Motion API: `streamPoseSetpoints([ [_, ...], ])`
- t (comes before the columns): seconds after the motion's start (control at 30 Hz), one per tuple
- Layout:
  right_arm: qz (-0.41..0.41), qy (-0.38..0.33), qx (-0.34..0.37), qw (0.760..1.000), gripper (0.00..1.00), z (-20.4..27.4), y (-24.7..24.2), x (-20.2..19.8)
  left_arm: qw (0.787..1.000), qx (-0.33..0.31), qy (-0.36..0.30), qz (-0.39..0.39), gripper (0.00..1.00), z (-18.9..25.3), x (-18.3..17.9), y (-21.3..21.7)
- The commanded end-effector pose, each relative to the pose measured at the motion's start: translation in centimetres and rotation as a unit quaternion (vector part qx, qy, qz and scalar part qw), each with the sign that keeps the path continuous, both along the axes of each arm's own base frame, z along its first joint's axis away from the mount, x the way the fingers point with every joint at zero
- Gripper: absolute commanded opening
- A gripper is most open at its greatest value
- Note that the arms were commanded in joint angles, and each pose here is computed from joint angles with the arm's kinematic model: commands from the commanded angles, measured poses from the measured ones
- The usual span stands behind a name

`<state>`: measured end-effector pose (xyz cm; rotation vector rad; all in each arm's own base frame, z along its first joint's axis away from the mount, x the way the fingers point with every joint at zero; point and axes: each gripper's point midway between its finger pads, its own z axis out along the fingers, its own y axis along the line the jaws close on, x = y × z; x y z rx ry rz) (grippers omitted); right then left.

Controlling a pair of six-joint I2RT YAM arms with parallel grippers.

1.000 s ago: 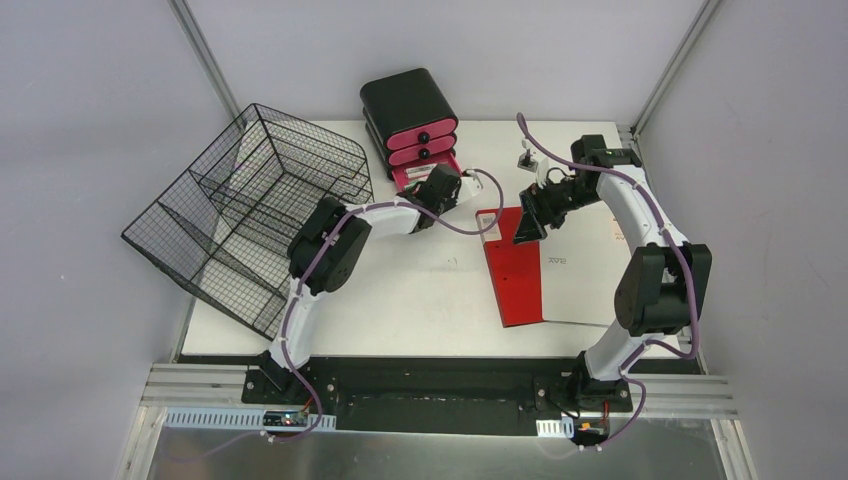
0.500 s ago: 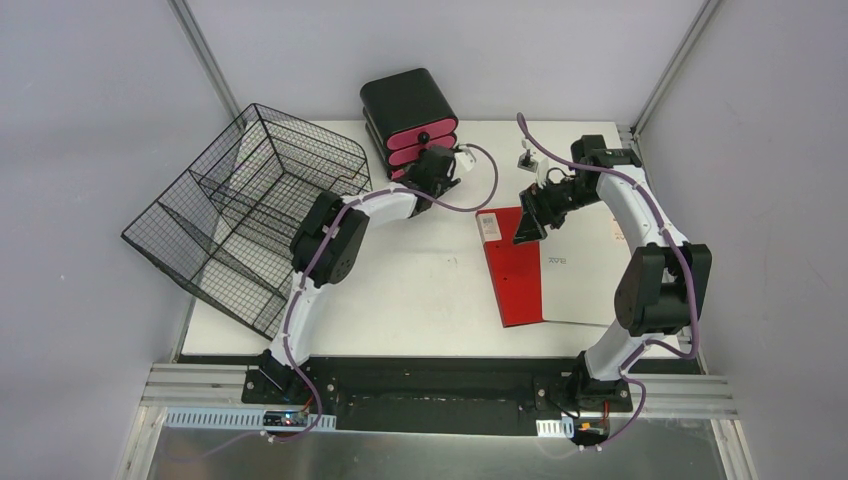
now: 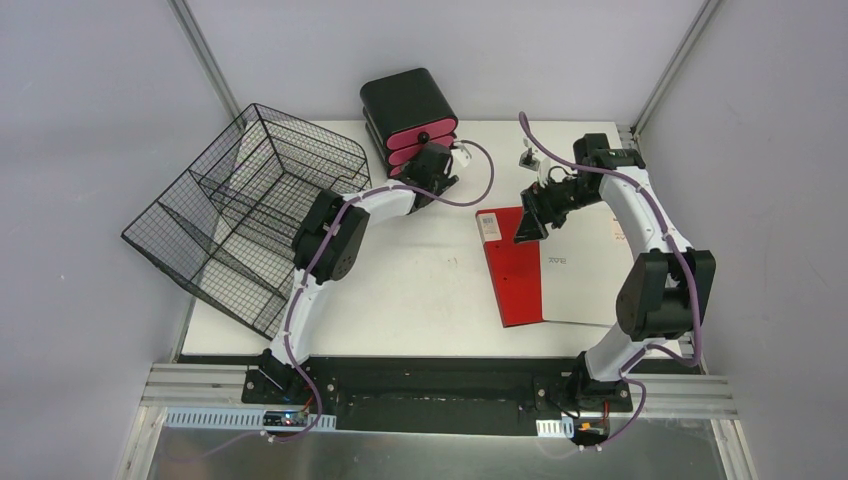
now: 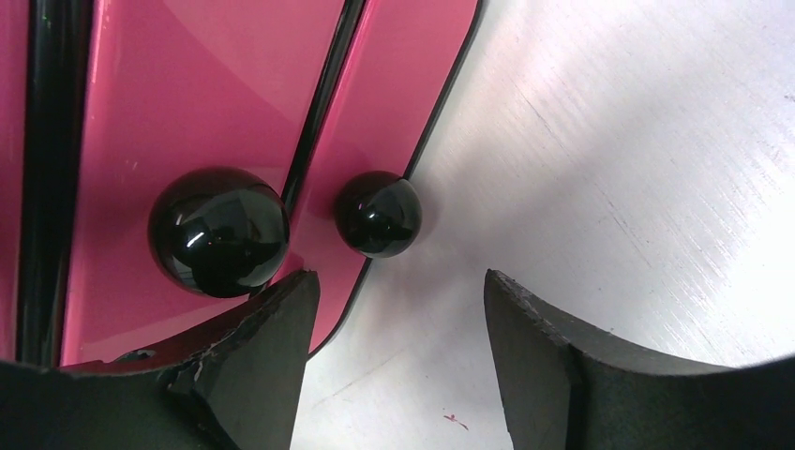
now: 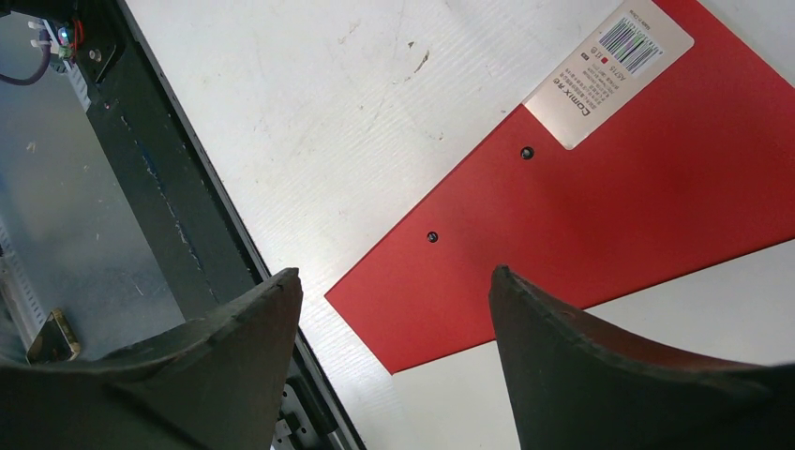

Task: Organize the desk
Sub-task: Close the drawer in the storage box, then pick up the folder from the corner of the board.

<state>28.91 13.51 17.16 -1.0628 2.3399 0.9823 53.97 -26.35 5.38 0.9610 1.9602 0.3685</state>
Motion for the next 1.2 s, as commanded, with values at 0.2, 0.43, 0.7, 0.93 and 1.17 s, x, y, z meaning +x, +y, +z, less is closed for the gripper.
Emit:
streamPoseSetpoints([
  [0.2, 0.002, -0.032, 0.015, 0.999, 0.76, 1.4, 0.3, 0.1, 0.995, -0.094, -0.033, -0.011, 0.68, 4.2, -0.4, -1.0],
  [0.43, 0.002, -0.035, 0.016, 0.999, 0.76, 1.6, 0.3, 0.1, 0.989, -0.145, -0.027, -0.025, 0.7, 6.2, -2.4, -1.4],
  [0.7, -0.003, -0.046, 0.018, 0.999, 0.77, 2.1, 0.1, 0.0, 0.966, -0.245, 0.014, -0.076, 0.72, 8.9, -6.8, -3.2],
  [0.93, -0.015, -0.072, 0.016, 0.997, 0.78, 2.8, -0.2, 0.2, 0.902, -0.393, 0.092, -0.153, 0.8, 11.1, -13.4, -6.4],
  [1.17, -0.039, -0.096, 0.023, 0.994, 0.78, 3.8, -1.1, 0.5, 0.827, -0.502, 0.175, -0.182, 0.8, 12.3, -19.6, -7.8],
])
